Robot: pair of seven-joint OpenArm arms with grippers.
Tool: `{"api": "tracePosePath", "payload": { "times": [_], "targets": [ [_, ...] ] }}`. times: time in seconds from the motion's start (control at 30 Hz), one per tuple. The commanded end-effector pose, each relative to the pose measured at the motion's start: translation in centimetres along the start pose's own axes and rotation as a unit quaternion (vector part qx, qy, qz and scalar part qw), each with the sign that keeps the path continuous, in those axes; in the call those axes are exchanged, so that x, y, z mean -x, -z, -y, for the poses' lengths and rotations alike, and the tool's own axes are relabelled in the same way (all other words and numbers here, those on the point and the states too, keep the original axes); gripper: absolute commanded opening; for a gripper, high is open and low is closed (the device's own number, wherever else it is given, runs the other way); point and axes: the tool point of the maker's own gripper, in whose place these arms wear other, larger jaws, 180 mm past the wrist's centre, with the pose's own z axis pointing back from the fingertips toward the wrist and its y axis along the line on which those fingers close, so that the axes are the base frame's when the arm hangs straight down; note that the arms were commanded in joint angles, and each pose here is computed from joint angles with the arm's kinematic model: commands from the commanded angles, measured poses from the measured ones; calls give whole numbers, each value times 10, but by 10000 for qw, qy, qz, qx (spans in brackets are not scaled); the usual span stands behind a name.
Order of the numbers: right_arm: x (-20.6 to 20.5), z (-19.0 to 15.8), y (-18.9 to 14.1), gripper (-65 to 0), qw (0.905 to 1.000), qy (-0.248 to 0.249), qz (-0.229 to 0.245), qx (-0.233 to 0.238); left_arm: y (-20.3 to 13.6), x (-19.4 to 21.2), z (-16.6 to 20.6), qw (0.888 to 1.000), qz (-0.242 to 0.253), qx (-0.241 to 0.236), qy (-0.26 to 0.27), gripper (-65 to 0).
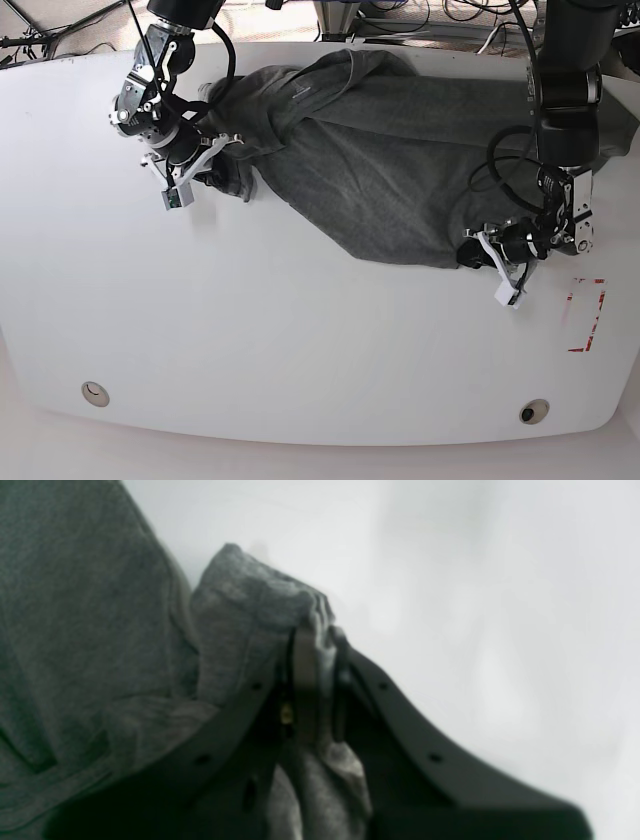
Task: Fold the T-shirt properly
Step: 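Pull the grasped corner toward the right gripper with the left gripper, then lift the grey T-shirt high with both grippers, holding it spread between them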
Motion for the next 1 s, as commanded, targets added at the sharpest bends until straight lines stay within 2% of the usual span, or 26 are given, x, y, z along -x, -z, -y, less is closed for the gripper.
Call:
{"api": "tracePosePath", "payload": {
  "times": [0.0, 0.2, 0.37, 0.5, 0.77, 0.97],
  "targets": [
    [-17, 2, -3, -650, 9996, -66, 259, 24, -3, 20, -9, 9980, -570, -211, 149, -650],
    [-28, 6, -2, -650, 9993, -126, 340, 51, -7, 10, -13, 9989, -405, -237, 82, -650],
    [-43, 21, -3, -650, 9982, -409, 313, 310, -30, -20, -27, 9987, 134, -484, 94, -650],
    [-70, 27, -4, -650, 9957, -624, 485, 481, -38, -46, -19, 9954, 286, -639, 660, -650],
    [-128, 46, -23, -650, 9861, -1077, 950, 830, -65, -91, 3, 9844, 603, -857, 1415, -650],
    [-165, 62, -35, -650, 9796, -1304, 1096, 1067, -99, -126, 6, 9753, 1171, -1226, 1417, -650]
  ]
}}
